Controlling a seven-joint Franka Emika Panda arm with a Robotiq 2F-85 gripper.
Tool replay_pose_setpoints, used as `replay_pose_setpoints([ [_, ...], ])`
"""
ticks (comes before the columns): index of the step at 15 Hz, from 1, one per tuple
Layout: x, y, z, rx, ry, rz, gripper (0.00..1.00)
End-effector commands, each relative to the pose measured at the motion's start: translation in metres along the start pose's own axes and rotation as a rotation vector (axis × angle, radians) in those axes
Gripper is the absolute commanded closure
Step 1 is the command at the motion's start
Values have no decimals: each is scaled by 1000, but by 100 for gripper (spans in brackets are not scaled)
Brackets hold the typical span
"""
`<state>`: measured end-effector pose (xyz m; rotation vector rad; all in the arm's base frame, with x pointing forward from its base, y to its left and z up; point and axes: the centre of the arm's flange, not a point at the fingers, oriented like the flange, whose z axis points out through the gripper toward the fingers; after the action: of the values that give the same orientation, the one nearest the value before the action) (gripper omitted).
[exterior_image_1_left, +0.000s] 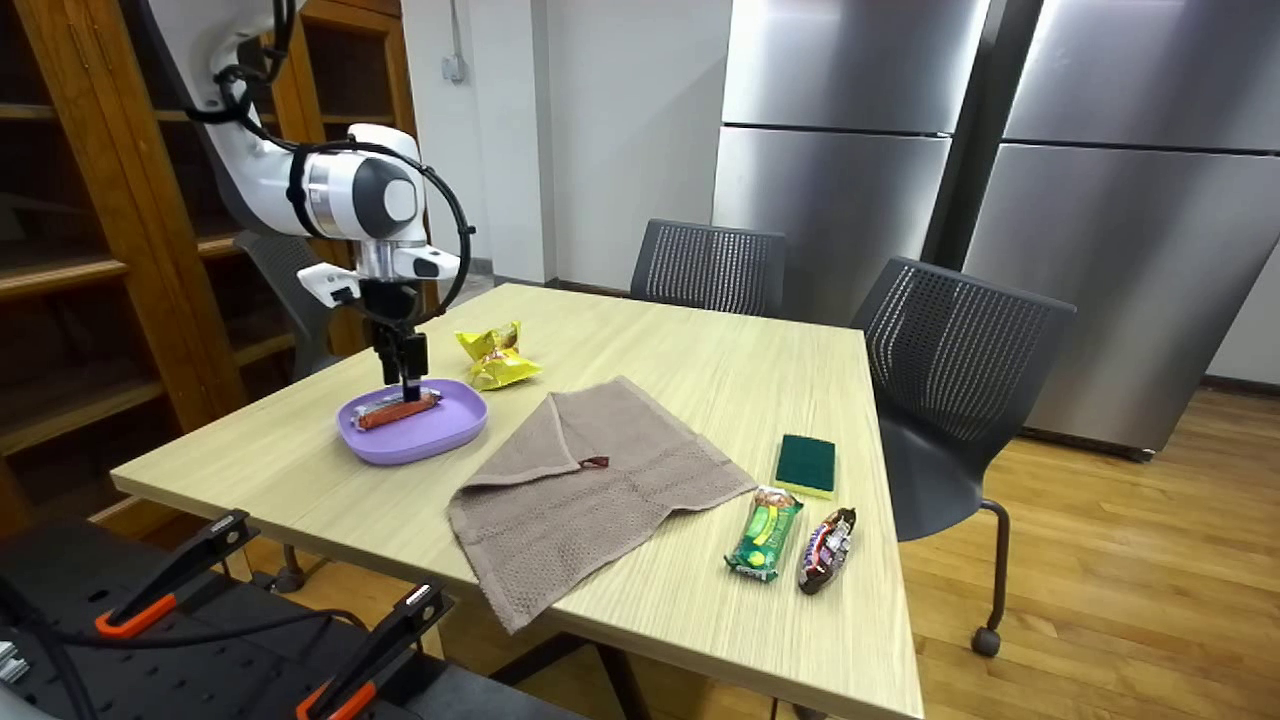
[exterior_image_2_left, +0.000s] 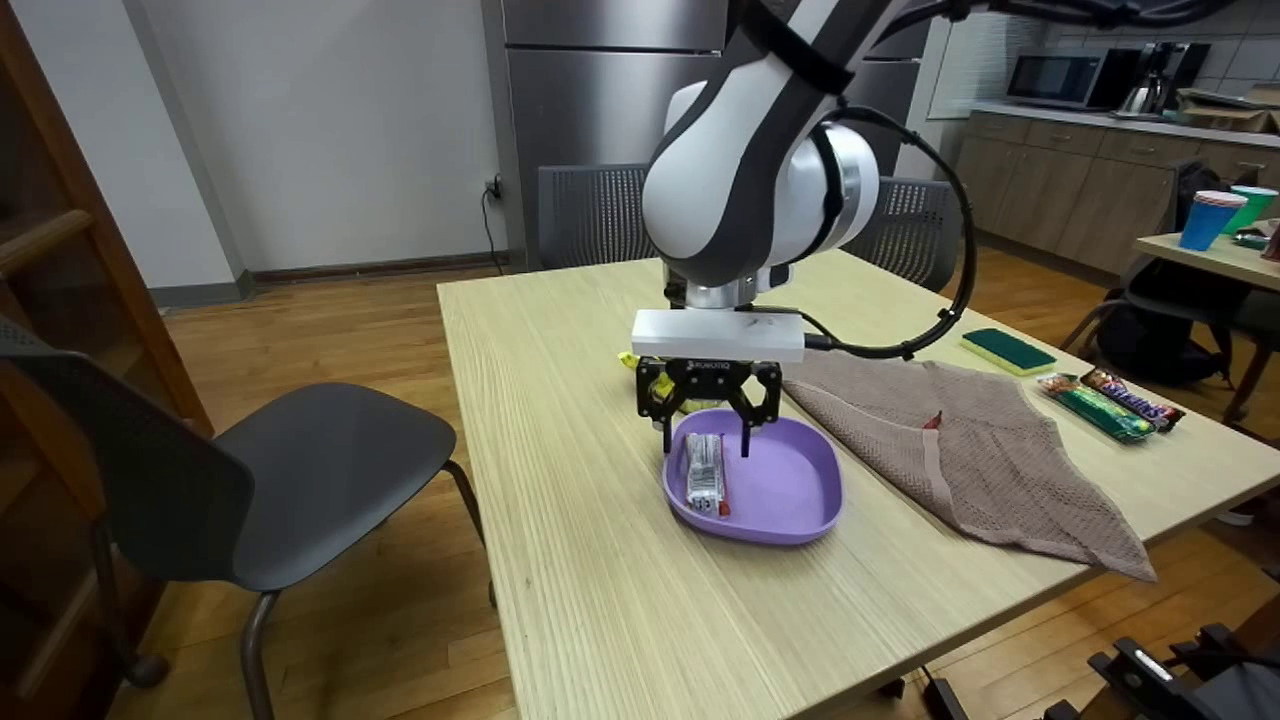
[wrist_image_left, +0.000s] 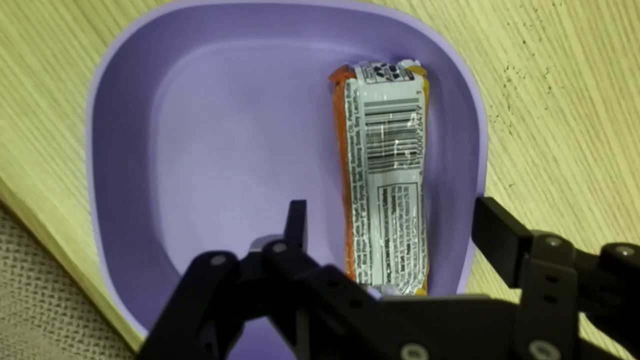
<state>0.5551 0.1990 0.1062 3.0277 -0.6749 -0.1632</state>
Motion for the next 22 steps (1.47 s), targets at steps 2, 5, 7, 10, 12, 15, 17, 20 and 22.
replay_pose_setpoints([
  [2,2,11,-24,1,22,9,0],
  [5,4,20,-36,-2,34,27,0],
  [7,5,29,-43,-7,38,39,0],
  [10,6,44,-52,-12,41,55,0],
  [12,8,55,-56,-15,46,68,0],
  [15,10,72,-61,-22,51,86,0],
  [17,12,86,-64,-29,54,101,0],
  [20,16,110,-67,-39,57,120,0],
  [22,20,126,-68,-49,58,132,0],
])
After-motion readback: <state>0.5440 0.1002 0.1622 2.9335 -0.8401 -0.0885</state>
